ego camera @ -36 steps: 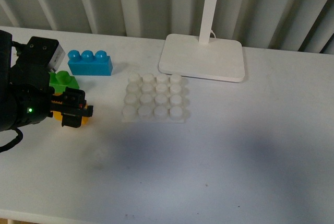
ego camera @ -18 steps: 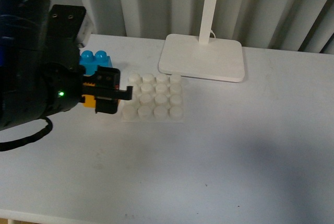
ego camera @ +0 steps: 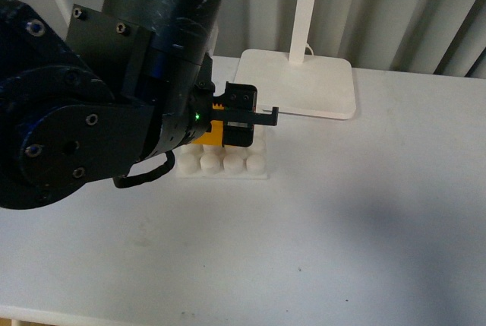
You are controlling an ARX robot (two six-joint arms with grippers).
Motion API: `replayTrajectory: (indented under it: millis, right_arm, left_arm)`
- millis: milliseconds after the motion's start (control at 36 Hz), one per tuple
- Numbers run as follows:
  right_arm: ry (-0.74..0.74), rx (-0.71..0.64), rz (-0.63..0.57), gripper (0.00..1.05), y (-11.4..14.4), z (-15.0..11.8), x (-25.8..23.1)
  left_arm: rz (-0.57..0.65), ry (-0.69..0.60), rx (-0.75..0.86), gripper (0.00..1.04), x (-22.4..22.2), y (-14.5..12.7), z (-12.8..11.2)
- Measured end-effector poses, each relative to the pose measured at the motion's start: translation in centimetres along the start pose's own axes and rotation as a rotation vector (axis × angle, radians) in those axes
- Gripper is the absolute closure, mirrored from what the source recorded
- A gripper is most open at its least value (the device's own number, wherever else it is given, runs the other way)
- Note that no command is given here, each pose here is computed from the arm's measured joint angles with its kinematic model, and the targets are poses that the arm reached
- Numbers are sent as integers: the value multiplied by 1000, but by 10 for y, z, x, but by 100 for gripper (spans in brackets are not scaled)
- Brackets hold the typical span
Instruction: Insert yellow block into base center
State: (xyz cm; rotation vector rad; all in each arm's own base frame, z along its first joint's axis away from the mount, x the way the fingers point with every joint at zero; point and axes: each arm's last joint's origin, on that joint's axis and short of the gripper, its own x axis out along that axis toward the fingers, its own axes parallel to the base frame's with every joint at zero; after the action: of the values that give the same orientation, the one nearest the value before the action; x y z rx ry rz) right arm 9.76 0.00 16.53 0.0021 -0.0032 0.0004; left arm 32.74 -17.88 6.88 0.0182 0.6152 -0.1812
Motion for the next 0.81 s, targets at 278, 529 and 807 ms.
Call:
replayTrajectory:
  millis: [278, 529, 807]
  right_arm:
    - [0, 0, 0, 9, 0, 0, 0]
    - [0, 0, 0, 9, 0, 0, 0]
    - [0, 0, 0, 9, 0, 0, 0]
  left_arm:
    - [18, 10, -13, 44, 16, -10, -4]
    - [29, 16, -8, 44, 29, -13, -7]
    - [43, 17, -2, 44, 32, -14, -8]
